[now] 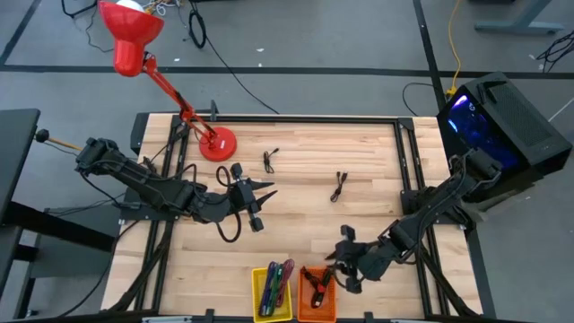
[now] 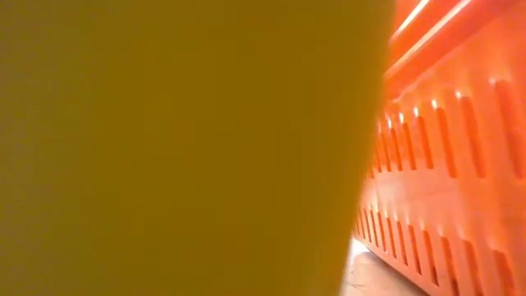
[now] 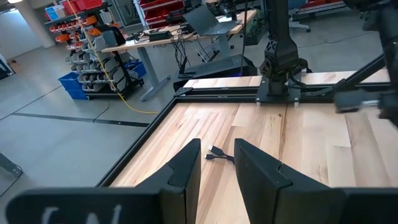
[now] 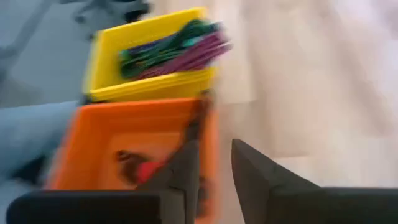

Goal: Pick & Place USB Port
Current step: Put the right black USB cable into the orange bin

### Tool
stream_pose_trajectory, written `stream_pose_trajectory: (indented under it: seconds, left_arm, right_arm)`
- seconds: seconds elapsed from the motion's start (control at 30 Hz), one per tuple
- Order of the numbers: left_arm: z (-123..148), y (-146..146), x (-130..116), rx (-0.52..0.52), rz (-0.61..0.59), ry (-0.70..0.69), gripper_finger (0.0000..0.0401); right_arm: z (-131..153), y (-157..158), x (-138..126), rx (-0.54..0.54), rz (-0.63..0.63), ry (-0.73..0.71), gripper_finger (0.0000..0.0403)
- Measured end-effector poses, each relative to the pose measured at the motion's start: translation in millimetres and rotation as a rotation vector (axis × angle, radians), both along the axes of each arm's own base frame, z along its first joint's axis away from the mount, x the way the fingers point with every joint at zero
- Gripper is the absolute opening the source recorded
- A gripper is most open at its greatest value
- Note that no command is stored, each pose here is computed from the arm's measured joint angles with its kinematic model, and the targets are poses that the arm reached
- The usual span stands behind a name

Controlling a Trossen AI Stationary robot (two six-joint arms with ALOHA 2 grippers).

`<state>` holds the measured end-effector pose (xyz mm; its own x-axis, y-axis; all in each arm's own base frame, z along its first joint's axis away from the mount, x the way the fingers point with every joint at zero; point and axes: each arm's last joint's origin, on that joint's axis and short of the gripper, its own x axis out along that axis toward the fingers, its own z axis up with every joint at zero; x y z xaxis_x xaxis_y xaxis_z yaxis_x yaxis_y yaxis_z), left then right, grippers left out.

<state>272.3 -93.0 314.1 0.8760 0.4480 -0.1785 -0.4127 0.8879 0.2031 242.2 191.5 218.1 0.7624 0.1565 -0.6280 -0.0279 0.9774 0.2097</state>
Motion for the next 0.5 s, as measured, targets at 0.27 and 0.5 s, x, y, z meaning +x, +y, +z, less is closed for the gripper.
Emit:
stream_pose_trajectory:
  seconds: [0.27,0.5]
  left_arm:
    - [-1.9,0.3,-0.5,0.009,0.0,0.022,0.0103]
    - [-1.8,4.8,1.0,0.005,0.018,0.019,0.0103]
  right_arm:
    - [-15.8,-38.4,-2.9,-0.269,-0.204,0.17,0.0096]
    - [-19.8,-82.5,4.4,-0.496,-0.256,0.3,0.0105]
